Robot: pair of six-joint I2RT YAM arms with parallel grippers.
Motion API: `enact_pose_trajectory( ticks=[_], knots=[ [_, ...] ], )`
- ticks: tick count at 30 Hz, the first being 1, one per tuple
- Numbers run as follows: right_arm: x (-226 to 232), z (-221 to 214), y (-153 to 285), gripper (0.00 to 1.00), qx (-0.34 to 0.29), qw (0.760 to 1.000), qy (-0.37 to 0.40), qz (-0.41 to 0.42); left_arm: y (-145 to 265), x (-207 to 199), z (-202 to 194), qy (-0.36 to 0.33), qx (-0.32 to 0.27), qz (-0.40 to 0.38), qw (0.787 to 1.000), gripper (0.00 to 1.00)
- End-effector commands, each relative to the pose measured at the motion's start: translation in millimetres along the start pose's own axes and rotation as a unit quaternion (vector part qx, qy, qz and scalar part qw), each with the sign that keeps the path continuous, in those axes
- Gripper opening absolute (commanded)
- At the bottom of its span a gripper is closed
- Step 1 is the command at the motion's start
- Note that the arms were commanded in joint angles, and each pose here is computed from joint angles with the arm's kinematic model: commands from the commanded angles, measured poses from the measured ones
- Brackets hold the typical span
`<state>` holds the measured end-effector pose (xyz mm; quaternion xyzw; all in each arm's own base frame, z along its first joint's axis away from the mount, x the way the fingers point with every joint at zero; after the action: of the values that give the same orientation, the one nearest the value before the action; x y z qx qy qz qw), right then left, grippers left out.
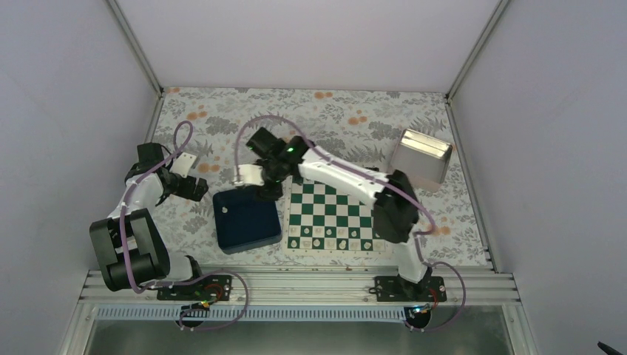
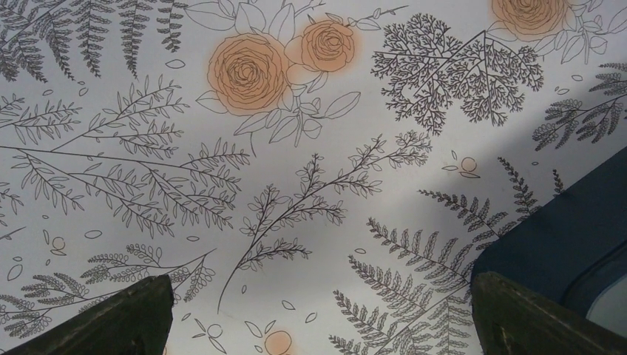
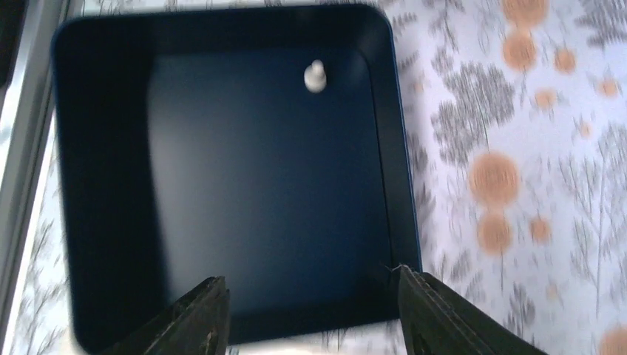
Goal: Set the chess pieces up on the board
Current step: Pick up the chess piece from the storage box.
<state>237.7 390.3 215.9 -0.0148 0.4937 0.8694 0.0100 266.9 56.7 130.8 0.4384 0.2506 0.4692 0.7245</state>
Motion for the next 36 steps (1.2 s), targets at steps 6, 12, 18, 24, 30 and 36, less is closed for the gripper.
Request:
enact_pose_trajectory(
  ticks=[6, 12, 18, 24, 30, 36],
  knots=[
    [9.8, 55.2, -72.7, 0.63, -0.027, 0.999, 0.044, 0.011, 3.1, -6.2, 2.7, -0.01, -0.017, -0.015, 1.0, 1.0],
    [18.4, 62.0, -106.6, 0.65, -0.028, 0.998, 0.056, 0.028, 1.1, -6.2, 1.8, -0.01, -0.015, -0.019, 1.0, 1.0],
    [21.2, 61.8, -127.6, 0.67, -0.034, 0.997, 0.055, 0.039, 2.3, -7.4, 2.3, -0.011, -0.018, -0.02, 1.0, 1.0],
    [21.3, 62.4, -142.0, 0.68, -0.043, 0.997, 0.052, 0.043, 2.8, -7.7, 2.2, -0.012, -0.019, -0.02, 1.0, 1.0],
    [21.1, 61.1, -154.1, 0.69, -0.047, 0.997, 0.051, 0.042, 3.0, -8.0, 2.1, -0.012, -0.02, -0.02, 1.0, 1.0],
    [19.8, 60.0, -165.6, 0.69, -0.048, 0.997, 0.049, 0.042, 3.0, -8.5, 2.0, -0.013, -0.02, -0.021, 0.999, 1.0]
  ],
)
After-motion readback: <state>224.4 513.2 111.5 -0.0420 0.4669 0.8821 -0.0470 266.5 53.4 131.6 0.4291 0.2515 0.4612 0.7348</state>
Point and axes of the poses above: each gripper's point midway between its finger pads, its own y axis back along the fingers, its own x axis along the line the jaws close on, z = x × y, the point moved 7 cm from there along y, back along the fingers, and after that the axes turned 9 degrees about -y, right-handed, at the moved point
